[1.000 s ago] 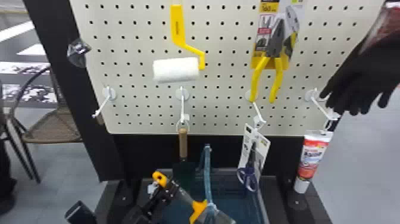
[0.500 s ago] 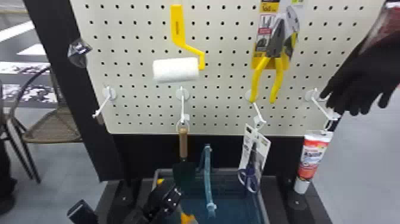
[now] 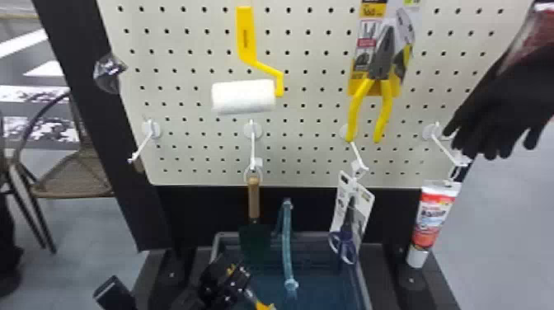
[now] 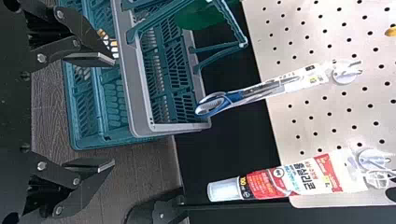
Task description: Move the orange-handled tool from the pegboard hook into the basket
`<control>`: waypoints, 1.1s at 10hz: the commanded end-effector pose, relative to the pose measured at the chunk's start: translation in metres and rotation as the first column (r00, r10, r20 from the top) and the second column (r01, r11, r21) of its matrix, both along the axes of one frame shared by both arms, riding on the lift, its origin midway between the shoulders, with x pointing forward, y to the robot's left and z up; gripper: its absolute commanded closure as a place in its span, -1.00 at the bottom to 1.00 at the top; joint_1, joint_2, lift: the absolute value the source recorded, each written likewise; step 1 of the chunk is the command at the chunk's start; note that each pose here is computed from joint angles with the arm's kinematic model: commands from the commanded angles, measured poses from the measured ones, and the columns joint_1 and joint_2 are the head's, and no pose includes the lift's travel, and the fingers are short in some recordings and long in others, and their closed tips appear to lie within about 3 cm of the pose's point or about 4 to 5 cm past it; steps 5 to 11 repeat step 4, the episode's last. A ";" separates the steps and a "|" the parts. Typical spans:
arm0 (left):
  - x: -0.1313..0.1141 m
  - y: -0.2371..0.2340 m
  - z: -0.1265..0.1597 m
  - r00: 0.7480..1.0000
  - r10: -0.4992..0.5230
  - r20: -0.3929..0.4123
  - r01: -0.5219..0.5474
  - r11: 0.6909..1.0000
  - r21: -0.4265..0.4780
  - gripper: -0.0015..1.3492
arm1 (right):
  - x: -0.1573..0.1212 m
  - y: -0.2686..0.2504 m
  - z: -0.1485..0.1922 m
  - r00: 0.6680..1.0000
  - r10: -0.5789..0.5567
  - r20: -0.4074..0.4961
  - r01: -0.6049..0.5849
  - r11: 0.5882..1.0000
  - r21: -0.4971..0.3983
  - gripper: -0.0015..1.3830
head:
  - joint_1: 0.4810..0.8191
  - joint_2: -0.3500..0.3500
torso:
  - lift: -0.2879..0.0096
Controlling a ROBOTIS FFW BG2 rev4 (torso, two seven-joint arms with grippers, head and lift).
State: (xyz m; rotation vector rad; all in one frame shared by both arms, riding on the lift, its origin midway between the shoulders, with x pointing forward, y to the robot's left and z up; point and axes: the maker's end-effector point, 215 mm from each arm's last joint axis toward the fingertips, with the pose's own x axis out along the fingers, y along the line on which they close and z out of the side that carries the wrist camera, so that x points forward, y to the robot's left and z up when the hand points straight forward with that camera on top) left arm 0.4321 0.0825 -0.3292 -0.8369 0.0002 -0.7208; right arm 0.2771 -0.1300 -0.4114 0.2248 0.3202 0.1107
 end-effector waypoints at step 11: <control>-0.001 0.001 0.000 1.000 -0.002 -0.001 0.002 1.000 0.000 -0.74 | 0.000 0.000 0.000 1.000 -0.001 -0.001 0.001 1.000 0.001 -0.27 | -0.60 0.00 | 0.26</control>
